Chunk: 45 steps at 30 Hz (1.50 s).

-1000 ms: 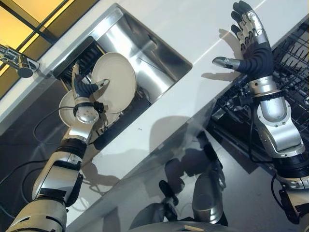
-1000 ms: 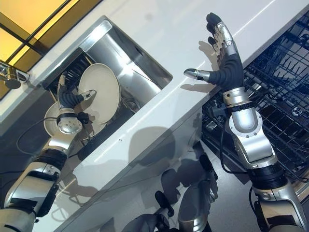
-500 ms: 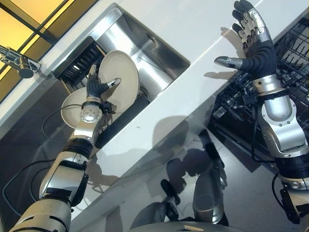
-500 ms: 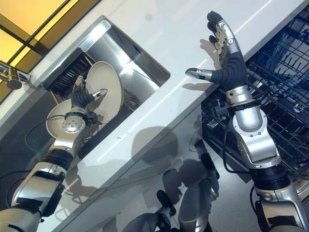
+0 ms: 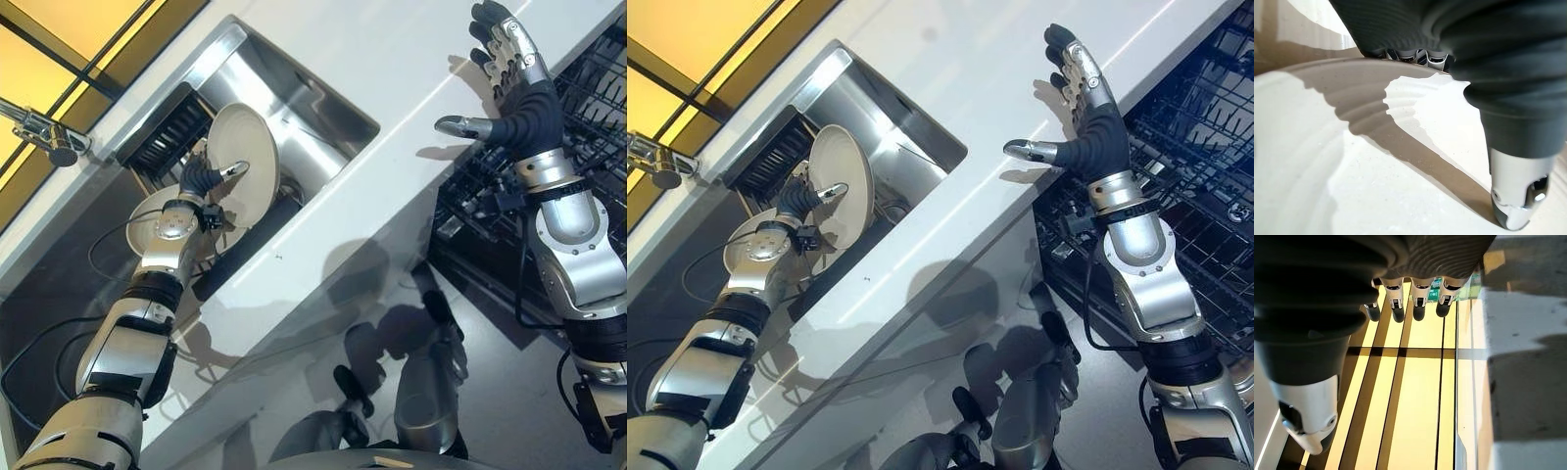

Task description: Pick up plates and place into dishwasher.

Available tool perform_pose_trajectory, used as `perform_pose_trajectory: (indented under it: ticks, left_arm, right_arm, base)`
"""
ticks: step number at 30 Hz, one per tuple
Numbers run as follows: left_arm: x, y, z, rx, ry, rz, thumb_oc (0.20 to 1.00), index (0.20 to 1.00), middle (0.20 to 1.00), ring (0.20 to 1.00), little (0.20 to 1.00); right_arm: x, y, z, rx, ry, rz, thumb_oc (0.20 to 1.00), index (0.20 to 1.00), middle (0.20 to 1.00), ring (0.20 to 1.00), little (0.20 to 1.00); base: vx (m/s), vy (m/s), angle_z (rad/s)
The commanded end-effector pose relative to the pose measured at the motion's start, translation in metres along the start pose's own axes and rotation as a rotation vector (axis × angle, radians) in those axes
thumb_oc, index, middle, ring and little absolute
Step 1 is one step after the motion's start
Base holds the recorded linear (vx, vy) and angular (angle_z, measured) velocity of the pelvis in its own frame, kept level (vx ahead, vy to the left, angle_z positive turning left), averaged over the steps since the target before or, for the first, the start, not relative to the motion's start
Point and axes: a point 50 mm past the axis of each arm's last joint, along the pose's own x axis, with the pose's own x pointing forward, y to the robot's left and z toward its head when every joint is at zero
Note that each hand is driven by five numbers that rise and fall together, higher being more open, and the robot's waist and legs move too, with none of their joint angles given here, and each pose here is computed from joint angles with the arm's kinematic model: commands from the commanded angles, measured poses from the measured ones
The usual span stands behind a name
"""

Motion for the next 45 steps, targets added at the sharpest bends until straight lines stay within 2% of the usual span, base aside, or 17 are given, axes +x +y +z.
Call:
perform_pose_trajectory:
  ticks: [1,2,3,4,22,35,45]
  left_arm:
    - [-0.024,0.013,-0.066,-0.054,0.290,0.035,1.000,1.000,1.000,1.000,1.000]
    - [-0.024,0.013,-0.066,-0.059,0.288,0.027,1.000,1.000,1.000,1.000,1.000]
    - [-0.024,0.013,-0.066,-0.063,0.280,0.018,0.410,0.410,0.410,0.410,0.410]
    - [-0.024,0.012,-0.066,-0.066,0.276,0.015,0.200,0.200,0.200,0.200,0.200]
    - [-0.029,0.005,-0.063,-0.080,0.185,-0.011,0.200,0.200,0.200,0.200,0.200]
    - [-0.035,0.006,-0.062,-0.261,0.094,0.031,0.200,0.200,0.200,0.200,0.200]
    - [-0.038,0.010,-0.029,-0.300,-0.188,0.210,0.200,0.200,0.200,0.200,0.200]
  right_arm:
    - [-0.031,-0.012,-0.048,-0.041,0.297,-0.021,1.000,1.000,1.000,1.000,1.000]
    - [-0.031,-0.013,-0.048,-0.041,0.298,-0.019,1.000,1.000,1.000,1.000,1.000]
    - [-0.031,-0.014,-0.048,-0.043,0.299,-0.020,1.000,1.000,1.000,1.000,1.000]
    - [-0.032,-0.014,-0.048,-0.044,0.300,-0.020,1.000,1.000,1.000,1.000,1.000]
    - [-0.043,-0.020,-0.052,-0.036,0.327,-0.024,1.000,1.000,1.000,1.000,1.000]
    - [-0.050,-0.022,-0.055,-0.027,0.343,-0.026,1.000,1.000,1.000,1.000,1.000]
    - [-0.062,-0.022,-0.061,-0.015,0.370,-0.023,1.000,1.000,1.000,1.000,1.000]
  base:
    - [0.00,0.000,0.00]
    - [0.00,0.000,0.00]
    - [0.00,0.000,0.00]
    - [0.00,0.000,0.00]
    - [0.00,0.000,0.00]
    - [0.00,-0.001,0.00]
    - [0.00,-0.012,0.02]
